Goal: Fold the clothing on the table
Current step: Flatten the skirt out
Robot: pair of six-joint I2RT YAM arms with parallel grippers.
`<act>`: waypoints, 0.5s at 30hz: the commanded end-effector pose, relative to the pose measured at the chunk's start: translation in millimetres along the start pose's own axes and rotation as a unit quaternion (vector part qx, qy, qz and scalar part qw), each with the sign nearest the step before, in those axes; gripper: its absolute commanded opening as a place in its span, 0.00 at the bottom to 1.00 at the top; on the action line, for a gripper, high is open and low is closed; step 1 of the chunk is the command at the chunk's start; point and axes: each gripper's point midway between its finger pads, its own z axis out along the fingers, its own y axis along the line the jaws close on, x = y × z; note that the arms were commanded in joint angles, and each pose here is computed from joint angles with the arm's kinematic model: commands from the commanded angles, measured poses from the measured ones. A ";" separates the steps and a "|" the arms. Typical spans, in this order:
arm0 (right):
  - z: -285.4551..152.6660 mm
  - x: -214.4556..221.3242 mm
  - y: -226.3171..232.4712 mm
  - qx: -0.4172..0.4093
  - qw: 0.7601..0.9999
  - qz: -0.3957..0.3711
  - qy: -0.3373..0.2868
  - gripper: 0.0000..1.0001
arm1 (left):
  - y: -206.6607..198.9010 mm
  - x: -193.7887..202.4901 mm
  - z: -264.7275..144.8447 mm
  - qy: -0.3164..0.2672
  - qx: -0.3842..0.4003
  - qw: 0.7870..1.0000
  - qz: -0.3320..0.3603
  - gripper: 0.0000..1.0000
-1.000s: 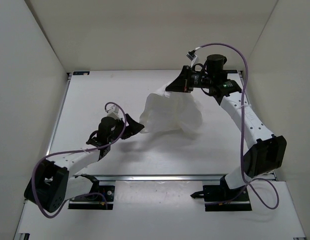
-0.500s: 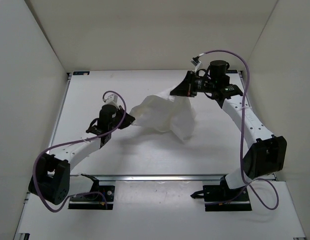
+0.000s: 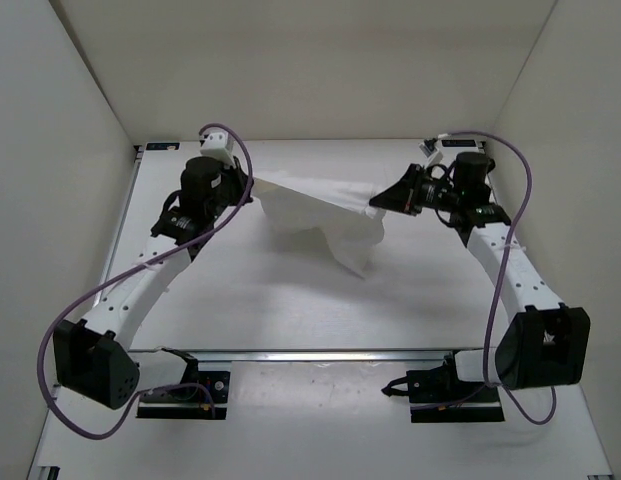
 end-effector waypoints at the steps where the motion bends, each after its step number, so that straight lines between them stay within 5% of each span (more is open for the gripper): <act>1: -12.4 33.6 -25.3 0.000 0.999 0.040 -0.010 0.00 | 38.8 41.5 -16.5 0.045 -0.076 0.995 0.046 0.00; 6: -11.0 72.1 -73.8 0.049 0.996 0.080 -0.004 0.00 | 56.8 124.2 -26.1 0.127 -0.084 0.988 0.032 0.00; 11: 11.6 38.9 -116.0 0.110 0.990 0.086 0.031 0.00 | 53.2 134.4 20.3 0.182 -0.080 0.980 0.029 0.00; 13: 18.8 -36.8 -91.3 0.079 0.996 0.038 0.000 0.00 | 43.0 98.9 51.1 0.174 -0.081 0.980 0.042 0.00; 15: 23.0 -90.2 -72.8 0.074 0.997 0.010 -0.012 0.00 | 8.2 -4.3 75.7 0.098 -0.061 0.992 0.049 0.00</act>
